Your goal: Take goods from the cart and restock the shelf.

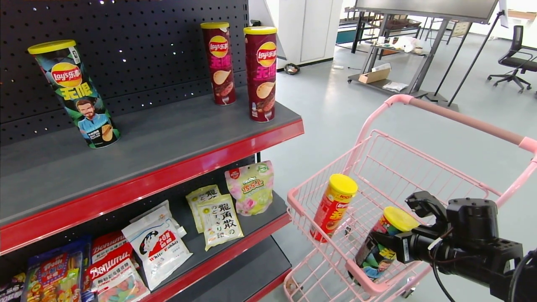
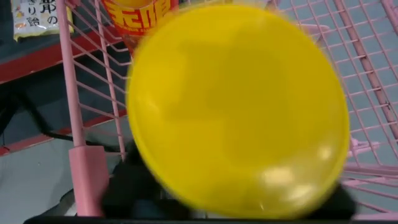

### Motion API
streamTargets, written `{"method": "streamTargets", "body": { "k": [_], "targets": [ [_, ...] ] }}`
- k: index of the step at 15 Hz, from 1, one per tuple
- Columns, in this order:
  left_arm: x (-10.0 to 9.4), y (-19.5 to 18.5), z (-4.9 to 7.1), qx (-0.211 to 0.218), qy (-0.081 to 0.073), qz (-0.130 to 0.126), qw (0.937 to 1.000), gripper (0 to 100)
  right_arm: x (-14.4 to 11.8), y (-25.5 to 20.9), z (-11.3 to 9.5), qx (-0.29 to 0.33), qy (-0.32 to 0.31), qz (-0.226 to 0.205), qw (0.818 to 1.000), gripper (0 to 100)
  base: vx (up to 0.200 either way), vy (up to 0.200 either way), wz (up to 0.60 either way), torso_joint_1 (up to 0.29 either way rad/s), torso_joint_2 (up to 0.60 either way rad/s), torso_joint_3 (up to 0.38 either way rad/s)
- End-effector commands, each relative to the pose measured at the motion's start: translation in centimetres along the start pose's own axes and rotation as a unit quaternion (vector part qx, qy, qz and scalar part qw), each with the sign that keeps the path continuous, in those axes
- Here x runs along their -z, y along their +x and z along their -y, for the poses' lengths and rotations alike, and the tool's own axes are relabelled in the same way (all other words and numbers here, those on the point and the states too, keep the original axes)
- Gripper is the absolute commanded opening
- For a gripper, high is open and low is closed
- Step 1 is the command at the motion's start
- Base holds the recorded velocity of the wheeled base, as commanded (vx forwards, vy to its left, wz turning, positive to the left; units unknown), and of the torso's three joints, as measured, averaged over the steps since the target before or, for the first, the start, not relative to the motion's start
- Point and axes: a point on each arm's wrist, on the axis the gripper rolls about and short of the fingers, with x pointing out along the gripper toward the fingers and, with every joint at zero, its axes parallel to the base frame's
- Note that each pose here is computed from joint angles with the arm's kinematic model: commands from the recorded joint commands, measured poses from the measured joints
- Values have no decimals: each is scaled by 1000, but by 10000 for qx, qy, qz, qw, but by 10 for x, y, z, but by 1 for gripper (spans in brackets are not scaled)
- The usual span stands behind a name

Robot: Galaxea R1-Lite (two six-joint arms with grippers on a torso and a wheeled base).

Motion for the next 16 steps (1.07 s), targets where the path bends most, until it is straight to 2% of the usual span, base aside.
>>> {"method": "streamTargets", "body": {
  "k": [1, 4, 6, 7, 10, 11, 12, 13, 14, 16],
  "targets": [
    [0, 0, 0, 3, -1, 2, 10000, 100, 2, 1, -1, -21, -6, -76, 10000, 0, 0, 0, 0, 0, 0, 0],
    [0, 0, 0, 3, -1, 2, 10000, 100, 4, -1, -2, -27, -16, -91, 10000, 0, 0, 0, 0, 0, 0, 0],
    [0, 0, 0, 3, -1, 2, 10000, 100, -4, -5, -2, 94, -71, 119, 9999, 0, 0, 0, 0, 0, 0, 0],
    [0, 0, 0, 3, -1, 2, 10000, 100, -16, -12, -2, 280, -108, 465, 9985, 0, 0, 0, 0, 0, 0, 0],
    [0, 0, 0, 3, -1, 2, 10000, 100, -31, -32, -4, 406, -159, 942, 9946, 0, 0, 0, 0, 0, 0, 0],
    [0, 0, 0, 3, -1, 2, 10000, 100, -40, -41, -5, 481, -179, 1230, 9911, 0, 0, 0, 0, 0, 0, 0],
    [0, 0, 0, -5, -1, 2, 10000, 100, -44, -48, -7, 458, -210, 1403, 9888, 0, 0, 0, 0, 0, 0, 0],
    [0, 0, 0, -5, -1, 2, 10000, 100, -44, -48, -7, 458, -210, 1403, 9888, 0, 0, 0, 0, 0, 0, 0],
    [0, 0, 0, 3, -1, 2, 10000, 100, -53, -67, -14, 395, -348, 1829, 9817, 0, 0, 0, 0, 0, 0, 0],
    [0, 0, 0, 3, -1, 2, 10000, 100, -59, -87, -17, 532, -533, 2193, 9727, 0, 0, 0, 0, 0, 0, 0]
  ]
}}
